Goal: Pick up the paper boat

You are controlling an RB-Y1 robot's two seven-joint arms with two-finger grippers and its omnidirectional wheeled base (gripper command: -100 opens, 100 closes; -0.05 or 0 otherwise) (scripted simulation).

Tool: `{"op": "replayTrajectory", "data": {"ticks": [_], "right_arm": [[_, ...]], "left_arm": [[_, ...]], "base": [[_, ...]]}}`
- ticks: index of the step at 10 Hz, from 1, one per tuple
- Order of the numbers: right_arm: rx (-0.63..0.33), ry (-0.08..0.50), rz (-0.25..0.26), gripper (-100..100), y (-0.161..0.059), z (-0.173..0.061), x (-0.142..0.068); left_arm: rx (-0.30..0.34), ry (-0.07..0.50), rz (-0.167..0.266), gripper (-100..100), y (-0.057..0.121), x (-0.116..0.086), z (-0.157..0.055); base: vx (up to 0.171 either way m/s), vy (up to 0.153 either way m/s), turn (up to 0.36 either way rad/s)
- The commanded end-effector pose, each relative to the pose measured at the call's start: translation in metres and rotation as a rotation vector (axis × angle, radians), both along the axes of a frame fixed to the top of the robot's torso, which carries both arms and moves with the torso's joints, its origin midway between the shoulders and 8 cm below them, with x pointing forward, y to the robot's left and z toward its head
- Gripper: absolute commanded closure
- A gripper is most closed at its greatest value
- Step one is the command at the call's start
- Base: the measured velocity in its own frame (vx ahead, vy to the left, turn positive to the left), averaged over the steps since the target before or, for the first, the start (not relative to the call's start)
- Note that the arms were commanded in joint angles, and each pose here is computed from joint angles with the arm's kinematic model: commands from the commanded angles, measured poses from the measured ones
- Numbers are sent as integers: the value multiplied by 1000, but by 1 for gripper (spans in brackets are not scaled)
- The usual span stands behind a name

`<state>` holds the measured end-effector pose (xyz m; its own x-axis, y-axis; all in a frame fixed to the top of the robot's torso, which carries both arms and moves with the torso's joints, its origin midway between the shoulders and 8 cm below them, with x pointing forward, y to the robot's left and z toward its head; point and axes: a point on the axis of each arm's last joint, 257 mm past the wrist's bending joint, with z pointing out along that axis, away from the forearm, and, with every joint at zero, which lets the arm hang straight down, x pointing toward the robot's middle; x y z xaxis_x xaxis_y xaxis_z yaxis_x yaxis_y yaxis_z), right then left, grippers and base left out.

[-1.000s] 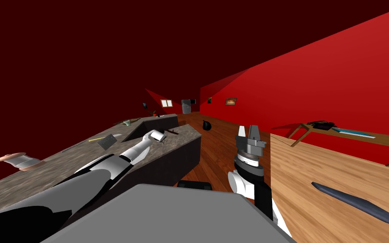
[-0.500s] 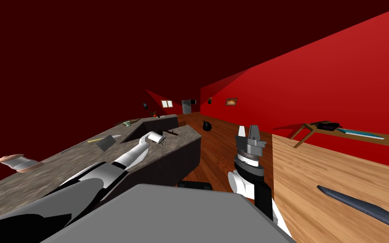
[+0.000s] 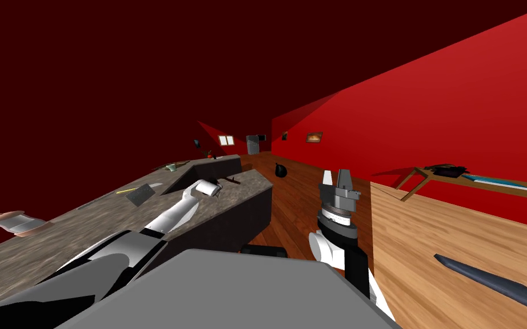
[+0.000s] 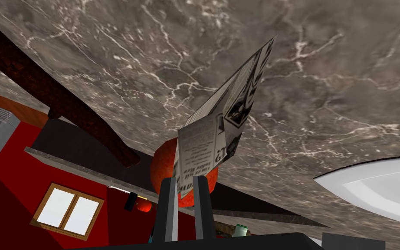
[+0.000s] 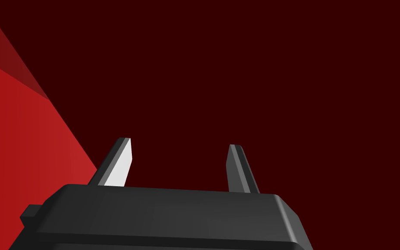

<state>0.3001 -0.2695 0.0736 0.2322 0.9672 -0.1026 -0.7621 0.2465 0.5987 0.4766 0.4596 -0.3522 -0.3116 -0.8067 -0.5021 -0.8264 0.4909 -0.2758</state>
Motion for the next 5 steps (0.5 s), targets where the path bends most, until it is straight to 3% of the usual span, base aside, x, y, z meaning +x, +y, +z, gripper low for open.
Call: {"op": "replayTrajectory", "data": {"ticks": [1,2,3,5], "right_arm": [[0,0,0,0,0,0,0],[0,0,0,0,0,0,0],[0,0,0,0,0,0,0],[0,0,0,0,0,0,0]], "left_arm": [[-4,-32,-26,100,-11,8,12],[27,7,13,100,11,-15,8],[21,-7,26,100,16,-19,12],[19,-46,-9,100,2,-12,25]], "base": [[-9,4,-6],[58,-14,-12],[71,-17,39],[24,-2,10]]}}
